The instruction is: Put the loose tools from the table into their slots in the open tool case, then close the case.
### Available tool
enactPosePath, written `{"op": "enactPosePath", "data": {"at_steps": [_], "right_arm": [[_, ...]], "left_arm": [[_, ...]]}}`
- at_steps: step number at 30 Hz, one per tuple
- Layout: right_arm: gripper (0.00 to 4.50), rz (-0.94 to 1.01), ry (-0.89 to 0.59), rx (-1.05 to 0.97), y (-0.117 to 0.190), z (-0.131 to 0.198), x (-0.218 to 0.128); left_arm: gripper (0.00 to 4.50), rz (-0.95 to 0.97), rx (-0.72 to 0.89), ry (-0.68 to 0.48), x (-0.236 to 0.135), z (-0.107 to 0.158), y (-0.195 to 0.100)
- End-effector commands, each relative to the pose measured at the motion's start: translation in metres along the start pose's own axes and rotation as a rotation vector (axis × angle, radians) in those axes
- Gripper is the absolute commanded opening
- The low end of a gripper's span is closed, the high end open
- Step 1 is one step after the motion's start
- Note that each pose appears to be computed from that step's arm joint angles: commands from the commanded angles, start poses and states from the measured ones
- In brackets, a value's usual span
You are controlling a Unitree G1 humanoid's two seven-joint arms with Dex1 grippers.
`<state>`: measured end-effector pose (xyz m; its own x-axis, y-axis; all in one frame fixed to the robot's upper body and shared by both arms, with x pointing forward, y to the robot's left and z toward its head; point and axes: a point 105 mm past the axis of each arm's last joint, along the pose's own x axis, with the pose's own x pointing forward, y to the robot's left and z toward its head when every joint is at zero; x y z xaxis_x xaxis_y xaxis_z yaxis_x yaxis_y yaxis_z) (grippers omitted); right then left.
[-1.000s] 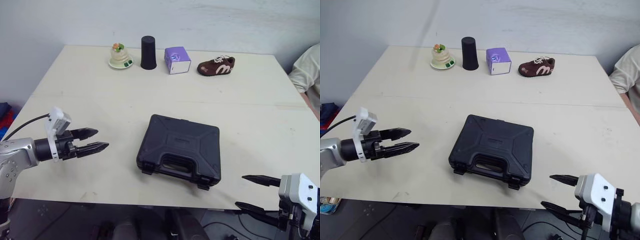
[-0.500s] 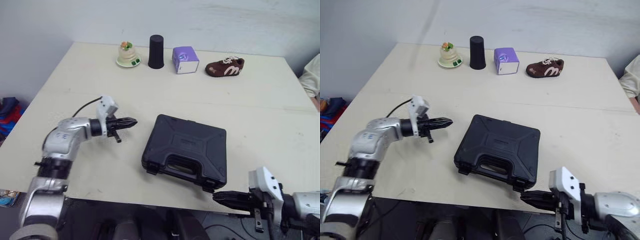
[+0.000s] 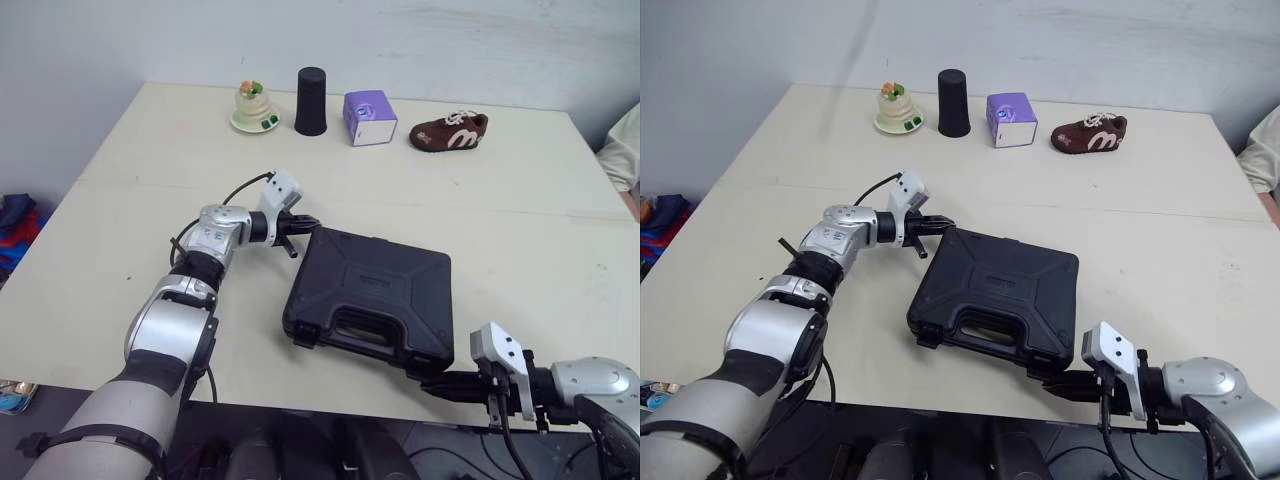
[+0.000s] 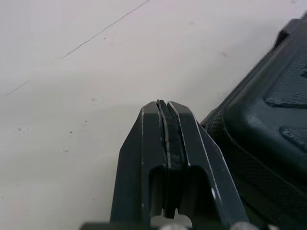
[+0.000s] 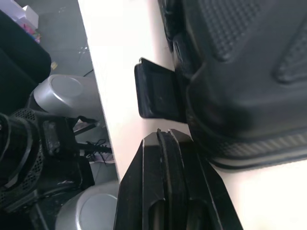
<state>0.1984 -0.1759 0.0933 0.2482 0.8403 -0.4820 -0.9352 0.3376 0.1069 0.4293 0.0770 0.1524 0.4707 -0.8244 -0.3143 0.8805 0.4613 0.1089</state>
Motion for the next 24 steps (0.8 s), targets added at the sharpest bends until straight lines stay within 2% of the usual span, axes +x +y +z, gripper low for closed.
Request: {"op": "enactPosePath", "data": {"at_steps": [1, 9, 16, 20, 24], "right_arm": [[0.0, -0.021, 0.011, -0.057, -0.01, 0.01, -0.011], [0.0, -0.086, 0.036, -0.114, -0.037, 0.023, -0.032], [0.0, -0.14, 0.066, -0.154, -0.056, 0.027, -0.05], [0.0, -0.166, 0.084, -0.173, -0.064, 0.029, -0.056], [0.0, -0.178, 0.1, -0.169, -0.067, 0.027, -0.058]], "left_arm": [[0.07, -0.077, 0.08, 0.0, 0.002, 0.009, -0.008], [0.07, -0.299, 0.155, 0.038, -0.019, -0.003, -0.028], [0.07, -0.517, 0.207, 0.091, -0.055, -0.027, -0.074], [0.07, -0.583, 0.207, 0.093, -0.071, -0.028, -0.105], [0.07, -0.563, 0.203, 0.096, -0.076, -0.026, -0.113]]}}
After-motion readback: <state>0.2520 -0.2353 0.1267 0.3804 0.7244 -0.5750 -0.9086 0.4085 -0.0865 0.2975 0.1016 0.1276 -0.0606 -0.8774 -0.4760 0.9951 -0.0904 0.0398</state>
